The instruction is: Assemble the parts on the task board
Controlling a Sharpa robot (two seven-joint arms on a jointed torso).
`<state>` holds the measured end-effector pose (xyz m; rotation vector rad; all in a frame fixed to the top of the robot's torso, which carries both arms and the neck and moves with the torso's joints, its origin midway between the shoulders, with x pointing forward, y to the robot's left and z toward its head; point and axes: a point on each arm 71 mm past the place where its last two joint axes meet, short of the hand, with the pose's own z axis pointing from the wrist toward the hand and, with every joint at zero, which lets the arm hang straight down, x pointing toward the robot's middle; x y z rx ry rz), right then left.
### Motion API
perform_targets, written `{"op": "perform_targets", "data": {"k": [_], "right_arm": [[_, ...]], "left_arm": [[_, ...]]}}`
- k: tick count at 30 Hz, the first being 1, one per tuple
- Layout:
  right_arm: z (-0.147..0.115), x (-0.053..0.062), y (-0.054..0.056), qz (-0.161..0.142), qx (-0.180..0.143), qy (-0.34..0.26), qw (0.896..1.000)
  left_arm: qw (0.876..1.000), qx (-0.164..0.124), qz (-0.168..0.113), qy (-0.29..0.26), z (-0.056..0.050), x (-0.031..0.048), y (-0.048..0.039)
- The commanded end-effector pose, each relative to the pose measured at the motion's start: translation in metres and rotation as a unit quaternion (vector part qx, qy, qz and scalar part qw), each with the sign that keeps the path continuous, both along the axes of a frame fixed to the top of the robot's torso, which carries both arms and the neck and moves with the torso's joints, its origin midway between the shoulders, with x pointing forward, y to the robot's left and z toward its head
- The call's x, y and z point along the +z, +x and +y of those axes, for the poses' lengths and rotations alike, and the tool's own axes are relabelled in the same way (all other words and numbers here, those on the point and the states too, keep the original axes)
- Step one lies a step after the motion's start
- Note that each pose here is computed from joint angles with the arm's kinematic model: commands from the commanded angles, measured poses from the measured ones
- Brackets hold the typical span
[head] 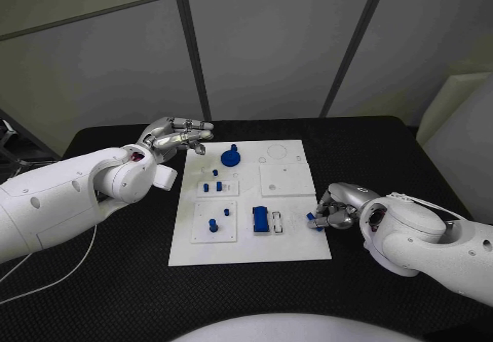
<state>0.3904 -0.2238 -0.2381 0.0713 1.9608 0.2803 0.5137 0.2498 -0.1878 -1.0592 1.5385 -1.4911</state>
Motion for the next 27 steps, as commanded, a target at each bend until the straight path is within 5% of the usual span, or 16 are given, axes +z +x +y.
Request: {"op": "perform_targets", "data": {"k": [1, 12, 27], "right_arm": [[0.002, -0.009, -0.003, 0.014, 0.011, -0.037, 0.999], [0.010, -0.007, -0.004, -0.009, 0.005, -0.025, 1.000], [0.026, 0.003, -0.013, 0.012, -0.062, 0.181, 0.981]], "left_arm": [[1.000, -0.005, 0.000, -0.004, -0.001, 0.0010, -0.0002], [1.000, -0.005, 0.000, -0.004, 0.000, 0.0011, -0.0005], [1.000, -0.005, 0.001, -0.004, -0.001, 0.0004, -0.0004]]}}
